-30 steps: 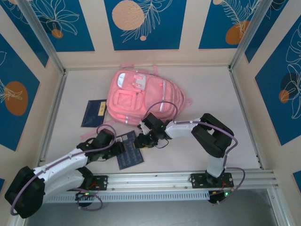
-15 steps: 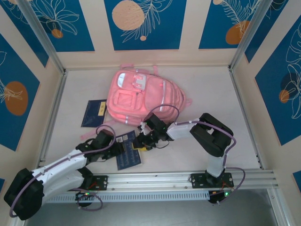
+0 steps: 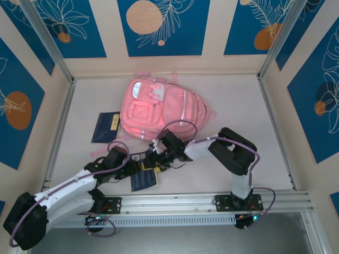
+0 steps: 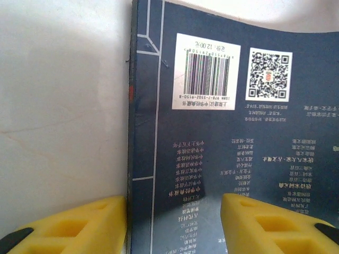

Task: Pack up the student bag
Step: Pick up the book from the bottom-center of the table, then rotate the book.

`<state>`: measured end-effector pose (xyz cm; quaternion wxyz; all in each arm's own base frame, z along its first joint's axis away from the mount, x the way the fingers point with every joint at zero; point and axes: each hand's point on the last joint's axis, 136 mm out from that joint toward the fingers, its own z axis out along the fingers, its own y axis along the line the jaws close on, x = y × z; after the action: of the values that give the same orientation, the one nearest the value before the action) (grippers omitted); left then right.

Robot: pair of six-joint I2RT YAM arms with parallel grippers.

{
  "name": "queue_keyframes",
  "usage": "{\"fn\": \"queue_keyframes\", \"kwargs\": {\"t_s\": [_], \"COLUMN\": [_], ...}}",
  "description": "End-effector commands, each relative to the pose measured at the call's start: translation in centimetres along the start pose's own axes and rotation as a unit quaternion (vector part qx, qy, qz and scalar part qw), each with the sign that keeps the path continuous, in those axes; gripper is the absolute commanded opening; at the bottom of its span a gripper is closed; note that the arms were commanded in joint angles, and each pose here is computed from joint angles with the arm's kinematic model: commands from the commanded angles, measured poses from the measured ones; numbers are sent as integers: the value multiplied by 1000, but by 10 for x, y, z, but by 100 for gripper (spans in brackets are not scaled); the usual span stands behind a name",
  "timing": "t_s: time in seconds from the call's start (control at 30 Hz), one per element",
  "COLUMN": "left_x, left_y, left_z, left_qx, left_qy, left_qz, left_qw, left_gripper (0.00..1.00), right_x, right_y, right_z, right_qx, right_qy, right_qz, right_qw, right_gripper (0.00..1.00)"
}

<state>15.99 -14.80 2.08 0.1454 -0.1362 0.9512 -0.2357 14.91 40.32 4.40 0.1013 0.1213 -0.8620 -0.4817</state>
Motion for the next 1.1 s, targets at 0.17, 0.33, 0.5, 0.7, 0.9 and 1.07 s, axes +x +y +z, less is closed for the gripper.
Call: {"fn": "queue_keyframes", "kwargs": {"t_s": [0.17, 0.33, 0.5, 0.7, 0.9, 1.07], "left_x": [2, 0, -6, -11, -5, 2], "left_y": [-12, -19, -34, -65, -112, -159], "left_z": [-14, -26, -51, -87, -112, -136], "left_qx": [27, 33, 50, 115, 217, 327], "left_qy": [-1, -1, -10, -29, -6, 17], "left_qz": [16, 26, 50, 80, 126, 166], "left_qw": [1000, 999, 997, 990, 968, 930], "left_gripper": [60, 69, 78, 83, 86, 82], "right_x": [-7, -3, 0, 9, 29, 45], "right_y": [-9, -8, -1, 34, 78, 105], "right_z": [-23, -33, -54, -95, -135, -160], "right_qx": [25, 31, 15, -51, -111, -147], "right_qy": [-47, -54, -78, -108, -127, -138], "right_qz": [4, -8, -19, -61, -126, -168], "right_qw": [999, 998, 997, 991, 978, 965], "right_gripper": [31, 10, 0, 0, 0, 0]}}
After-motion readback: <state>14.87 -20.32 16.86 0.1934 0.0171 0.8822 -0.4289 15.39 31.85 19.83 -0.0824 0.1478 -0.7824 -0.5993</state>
